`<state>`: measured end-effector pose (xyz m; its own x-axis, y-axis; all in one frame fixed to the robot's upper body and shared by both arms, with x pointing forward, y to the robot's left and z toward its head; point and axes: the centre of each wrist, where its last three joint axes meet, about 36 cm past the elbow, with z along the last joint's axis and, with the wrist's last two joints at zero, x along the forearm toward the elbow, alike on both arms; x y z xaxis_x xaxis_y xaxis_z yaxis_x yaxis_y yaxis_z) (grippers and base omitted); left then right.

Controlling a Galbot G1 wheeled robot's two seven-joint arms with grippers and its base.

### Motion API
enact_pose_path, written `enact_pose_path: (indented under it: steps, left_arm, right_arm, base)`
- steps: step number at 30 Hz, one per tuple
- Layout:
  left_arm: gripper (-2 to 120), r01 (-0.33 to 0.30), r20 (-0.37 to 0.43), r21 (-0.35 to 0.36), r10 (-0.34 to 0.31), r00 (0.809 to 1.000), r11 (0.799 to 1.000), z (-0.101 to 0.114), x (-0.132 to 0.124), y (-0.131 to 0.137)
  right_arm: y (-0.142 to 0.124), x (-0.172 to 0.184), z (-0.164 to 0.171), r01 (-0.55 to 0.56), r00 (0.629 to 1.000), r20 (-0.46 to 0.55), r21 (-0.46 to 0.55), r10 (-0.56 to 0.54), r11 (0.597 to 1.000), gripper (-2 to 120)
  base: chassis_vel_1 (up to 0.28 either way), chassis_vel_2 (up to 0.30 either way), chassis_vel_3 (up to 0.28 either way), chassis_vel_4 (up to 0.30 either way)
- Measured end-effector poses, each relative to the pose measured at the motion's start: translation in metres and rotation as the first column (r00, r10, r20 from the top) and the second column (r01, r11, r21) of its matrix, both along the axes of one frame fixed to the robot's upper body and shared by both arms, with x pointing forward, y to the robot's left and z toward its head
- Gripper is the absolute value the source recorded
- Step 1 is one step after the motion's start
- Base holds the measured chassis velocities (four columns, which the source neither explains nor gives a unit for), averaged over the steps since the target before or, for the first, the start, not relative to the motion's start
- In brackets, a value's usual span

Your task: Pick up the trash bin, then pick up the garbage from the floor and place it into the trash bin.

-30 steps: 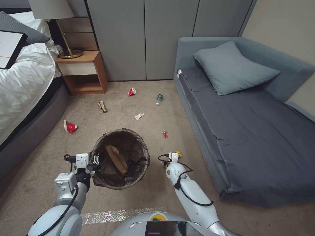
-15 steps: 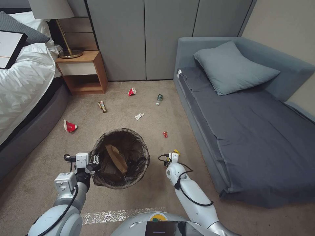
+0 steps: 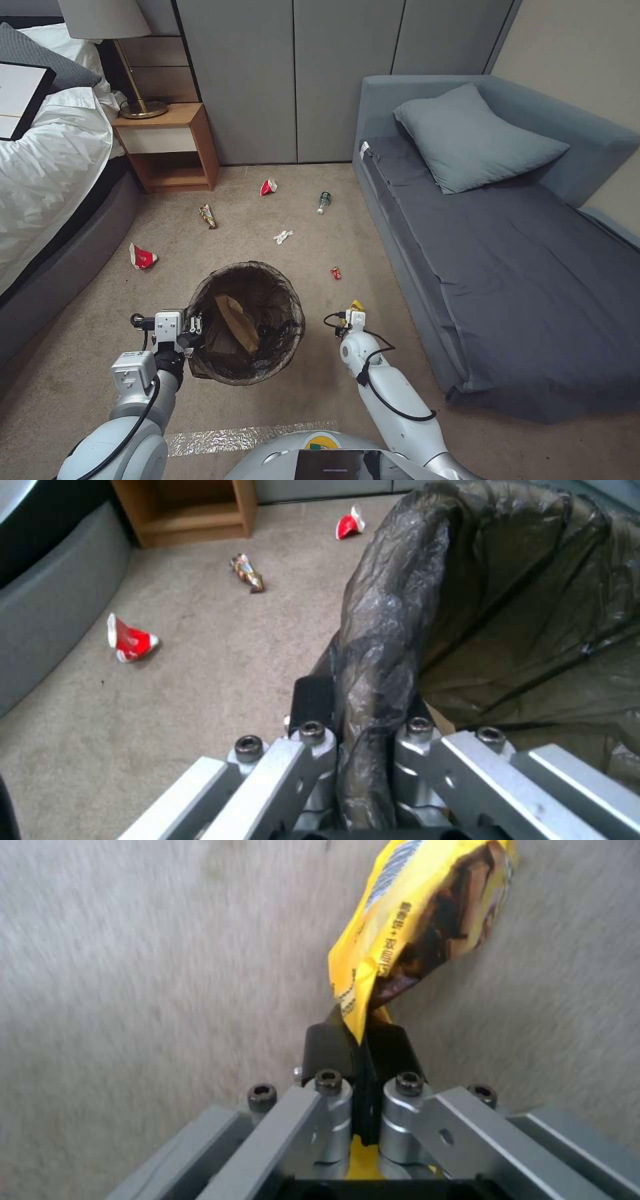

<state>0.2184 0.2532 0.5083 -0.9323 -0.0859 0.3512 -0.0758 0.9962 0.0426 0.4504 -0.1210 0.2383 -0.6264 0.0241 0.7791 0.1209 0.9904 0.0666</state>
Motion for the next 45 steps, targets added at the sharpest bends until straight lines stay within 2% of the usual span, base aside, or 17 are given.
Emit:
enact_pose_path:
  steps: [5,8,9,12,13,15,20,24,25,28,33,36,37,40,41,44,45]
  left_arm:
    - [5,0.003,0.000,0.001,-0.003,1.000,1.000,0.000,0.000,0.000]
    - [5,0.005,-0.001,0.000,-0.005,1.000,1.000,0.000,0.000,0.000]
    - [5,0.005,-0.001,0.000,-0.005,1.000,1.000,0.000,0.000,0.000]
    - [5,0.015,-0.002,0.000,-0.015,1.000,1.000,0.000,0.000,0.000]
    - [5,0.015,-0.002,0.000,-0.015,1.000,1.000,0.000,0.000,0.000]
    - [5,0.020,-0.003,0.001,-0.020,1.000,1.000,0.000,0.000,0.000]
    - [5,0.023,-0.005,0.003,-0.023,1.000,1.000,0.000,0.001,-0.001]
    - [5,0.027,-0.007,0.001,-0.027,1.000,1.000,0.000,0.001,-0.001]
    - [5,0.027,-0.007,0.001,-0.027,1.000,1.000,0.000,0.001,-0.001]
    - [5,0.027,-0.013,-0.010,-0.027,1.000,1.000,0.001,0.002,-0.001]
    - [5,0.024,-0.019,-0.020,-0.025,1.000,1.000,0.001,0.002,-0.001]
    - [5,0.020,-0.016,-0.022,-0.021,1.000,1.000,0.002,0.003,0.000]
    - [5,0.020,-0.016,-0.022,-0.021,1.000,1.000,0.002,0.003,0.000]
    - [5,0.015,-0.023,-0.037,-0.016,1.000,0.999,0.003,0.004,0.000]
    - [5,0.015,-0.023,-0.037,-0.016,1.000,0.999,0.003,0.004,0.000]
    - [5,0.015,-0.028,-0.045,-0.016,0.999,0.999,0.003,0.005,0.001]
    - [5,0.015,-0.028,-0.045,-0.016,0.999,0.999,0.003,0.005,0.001]
  right_arm:
    - [-0.013,-0.001,0.019,-0.013,0.995,0.103,-0.004,0.013,1.000,0]
    - [-0.029,-0.001,0.050,-0.018,0.971,0.238,-0.040,0.027,0.999,0]
    - [-0.029,-0.001,0.050,-0.018,0.971,0.238,-0.040,0.027,0.999,0]
    - [-0.043,-0.004,0.092,-0.040,0.931,0.360,-0.057,0.058,0.998,0]
    - [-0.043,-0.004,0.092,-0.040,0.931,0.360,-0.057,0.058,0.998,0]
    - [-0.050,-0.013,0.132,-0.076,0.890,0.446,-0.048,0.089,0.996,0]
    - [-0.057,-0.028,0.173,-0.126,0.854,0.508,-0.013,0.114,0.992,0]
    - [-0.064,-0.054,0.218,-0.248,0.788,0.583,0.007,0.197,0.969,0]
    - [-0.064,-0.054,0.218,-0.248,0.788,0.583,0.007,0.197,0.969,0]
    - [-0.066,-0.078,0.254,-0.382,0.721,0.627,0.005,0.294,0.924,0]
    - [-0.061,-0.096,0.276,-0.492,0.683,0.634,0.031,0.363,0.870,0]
    - [-0.054,-0.107,0.295,-0.600,0.634,0.641,0.055,0.433,0.798,0]
    - [-0.054,-0.107,0.295,-0.600,0.634,0.641,0.055,0.433,0.798,0]
    - [-0.048,-0.110,0.310,-0.700,0.563,0.656,0.055,0.503,0.712,0]
    - [-0.048,-0.110,0.310,-0.700,0.563,0.656,0.055,0.503,0.712,0]
    - [-0.041,-0.113,0.316,-0.766,0.513,0.658,0.061,0.552,0.639,0]
    - [-0.041,-0.113,0.316,-0.766,0.513,0.658,0.061,0.552,0.639,0]
  base:
    - [0.000,0.000,0.000,0.000]
    - [0.000,0.000,0.000,0.000]
    - [0.000,0.000,0.000,0.000]
    - [0.000,0.000,0.000,0.000]
    - [0.000,0.000,0.000,0.000]
    - [0.000,0.000,0.000,0.000]
    - [0.000,0.000,0.000,0.000]
    - [0.000,0.000,0.000,0.000]
    - [0.000,0.000,0.000,0.000]
    - [0.000,0.000,0.000,0.000]
    - [0.000,0.000,0.000,0.000]
    - [0.000,0.000,0.000,0.000]
    - [0.000,0.000,0.000,0.000]
    - [0.000,0.000,0.000,0.000]
    - [0.000,0.000,0.000,0.000]
    - [0.000,0.000,0.000,0.000]
    - [0.000,0.000,0.000,0.000]
